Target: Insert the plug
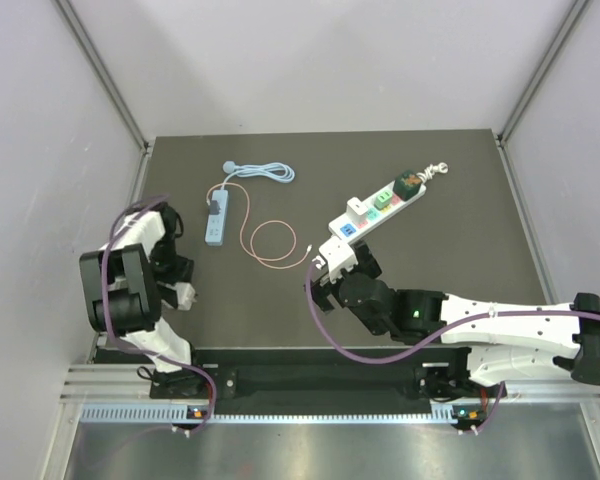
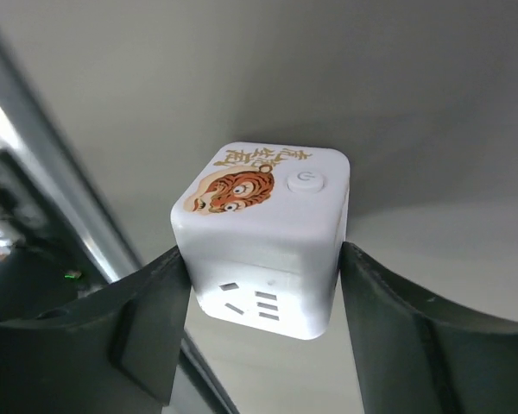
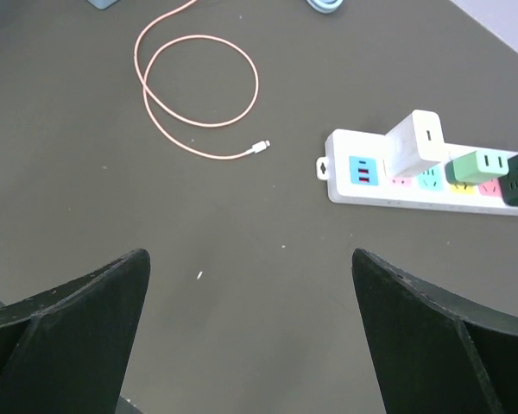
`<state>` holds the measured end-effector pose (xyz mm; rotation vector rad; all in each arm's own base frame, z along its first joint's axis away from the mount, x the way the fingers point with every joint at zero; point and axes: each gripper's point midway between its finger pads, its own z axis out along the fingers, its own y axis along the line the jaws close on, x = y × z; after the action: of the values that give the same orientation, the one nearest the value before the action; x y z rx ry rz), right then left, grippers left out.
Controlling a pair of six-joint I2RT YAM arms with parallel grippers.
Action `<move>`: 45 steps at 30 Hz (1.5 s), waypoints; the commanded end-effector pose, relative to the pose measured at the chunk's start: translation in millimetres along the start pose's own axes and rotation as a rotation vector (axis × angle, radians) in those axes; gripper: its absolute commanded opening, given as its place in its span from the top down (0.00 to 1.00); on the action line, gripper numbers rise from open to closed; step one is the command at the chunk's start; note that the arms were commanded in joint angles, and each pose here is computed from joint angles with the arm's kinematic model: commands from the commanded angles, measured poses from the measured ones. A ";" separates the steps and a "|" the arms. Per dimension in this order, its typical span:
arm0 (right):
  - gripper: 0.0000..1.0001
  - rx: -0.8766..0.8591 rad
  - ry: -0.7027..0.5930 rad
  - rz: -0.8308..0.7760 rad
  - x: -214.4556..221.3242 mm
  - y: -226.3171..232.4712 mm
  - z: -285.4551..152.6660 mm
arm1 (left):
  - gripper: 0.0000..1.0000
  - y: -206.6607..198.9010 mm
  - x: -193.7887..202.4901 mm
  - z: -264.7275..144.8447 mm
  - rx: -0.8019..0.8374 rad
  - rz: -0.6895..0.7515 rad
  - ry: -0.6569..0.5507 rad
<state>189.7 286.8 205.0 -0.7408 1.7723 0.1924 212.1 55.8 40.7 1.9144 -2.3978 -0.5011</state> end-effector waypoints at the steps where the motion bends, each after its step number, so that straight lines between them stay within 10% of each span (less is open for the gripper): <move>1: 0.00 -0.025 -0.035 0.063 -18.6 4.7 -6.8 | 0.39 -38.7 30.8 -25.5 0.184 0.114 -0.025; 6: 0.00 -0.028 -0.013 0.080 -18.1 9.4 -4.2 | 0.58 -53.9 77.5 -46.7 0.230 0.289 -0.066; 10: 0.00 -0.033 0.006 0.096 -18.0 16.3 0.2 | 0.99 -65.6 92.2 -60.3 0.287 0.376 -0.111; 18: 0.00 0.008 0.032 0.181 -15.5 9.8 3.0 | 1.00 -76.3 82.6 -126.4 0.463 0.515 -0.309; 32: 0.00 -0.131 -0.092 0.439 -45.0 -34.8 -3.4 | 1.00 -73.7 156.1 -292.8 1.440 1.002 -0.327; 39: 0.00 -0.204 -0.206 0.316 -73.6 -64.1 -27.0 | 1.00 -18.6 239.2 -320.6 1.856 1.448 0.108; 45: 0.00 -0.383 -0.325 0.284 -99.8 -67.2 -57.5 | 1.00 7.8 250.8 -344.6 2.029 1.553 0.165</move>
<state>216.6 236.3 289.7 -0.5579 1.6911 0.6783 242.5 -249.3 273.7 -0.5537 -3.0603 2.0295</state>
